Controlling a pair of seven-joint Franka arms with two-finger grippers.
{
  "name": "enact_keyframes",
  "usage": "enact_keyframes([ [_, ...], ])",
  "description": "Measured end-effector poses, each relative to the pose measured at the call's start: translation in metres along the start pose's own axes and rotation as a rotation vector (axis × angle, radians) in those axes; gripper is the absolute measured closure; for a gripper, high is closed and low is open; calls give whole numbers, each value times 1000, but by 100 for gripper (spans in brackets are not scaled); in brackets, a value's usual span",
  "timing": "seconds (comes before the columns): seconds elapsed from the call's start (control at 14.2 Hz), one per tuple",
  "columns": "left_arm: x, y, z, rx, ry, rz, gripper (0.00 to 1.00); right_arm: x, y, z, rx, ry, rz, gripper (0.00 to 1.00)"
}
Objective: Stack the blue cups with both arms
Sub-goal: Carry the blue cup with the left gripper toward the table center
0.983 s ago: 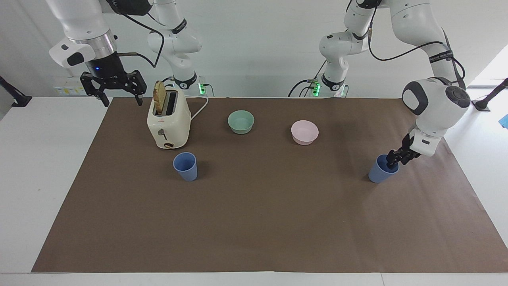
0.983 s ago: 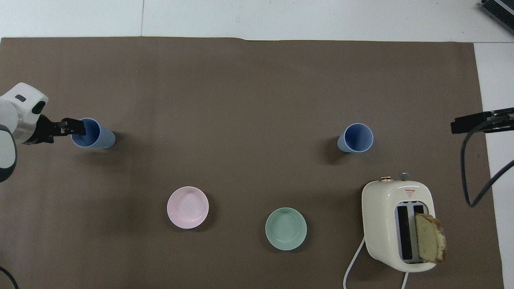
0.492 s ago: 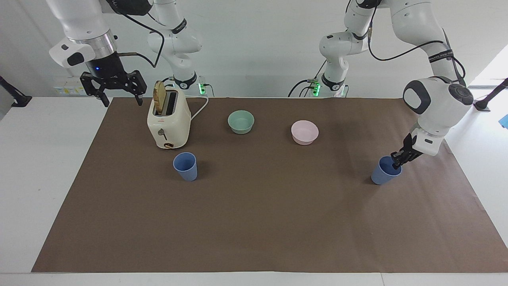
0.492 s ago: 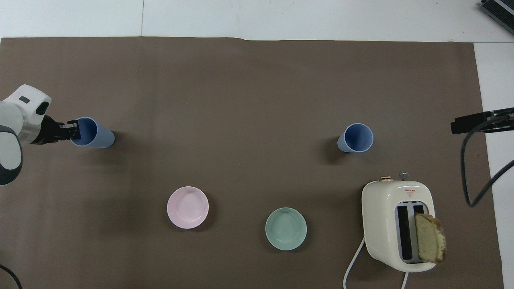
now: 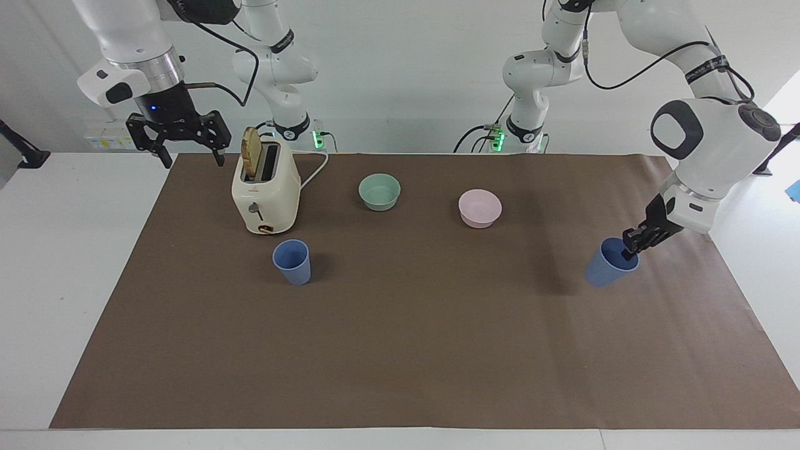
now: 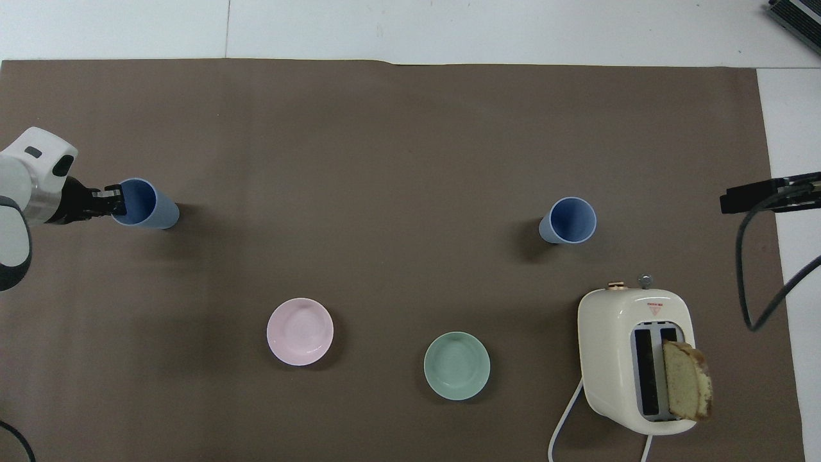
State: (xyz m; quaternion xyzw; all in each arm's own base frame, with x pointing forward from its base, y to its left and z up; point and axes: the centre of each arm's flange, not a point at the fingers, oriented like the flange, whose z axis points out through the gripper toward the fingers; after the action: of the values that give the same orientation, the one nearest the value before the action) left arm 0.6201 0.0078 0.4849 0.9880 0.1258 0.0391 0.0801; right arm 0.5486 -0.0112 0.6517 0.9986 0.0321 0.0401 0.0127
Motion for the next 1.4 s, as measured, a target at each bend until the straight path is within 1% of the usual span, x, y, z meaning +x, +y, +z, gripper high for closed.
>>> enact_keyframes([
  [0.14,-12,54,-7,-10,-3,-27,95,0,0,0,0,0,0,0],
  [0.35,-48,138,7,-15,-32,-41,95,0,0,0,0,0,0,0],
  [0.49,-71,183,21,-11,-41,-46,95,0,0,0,0,0,0,0],
  [0.7,-102,240,59,10,-49,-33,95,0,0,0,0,0,0,0],
  [0.91,-123,272,97,25,-67,-9,95,0,0,0,0,0,0,0],
  [1.12,-143,288,122,38,-86,6,95,0,0,0,0,0,0,0],
  [1.4,-160,295,142,27,-73,19,95,0,0,0,0,0,0,0],
])
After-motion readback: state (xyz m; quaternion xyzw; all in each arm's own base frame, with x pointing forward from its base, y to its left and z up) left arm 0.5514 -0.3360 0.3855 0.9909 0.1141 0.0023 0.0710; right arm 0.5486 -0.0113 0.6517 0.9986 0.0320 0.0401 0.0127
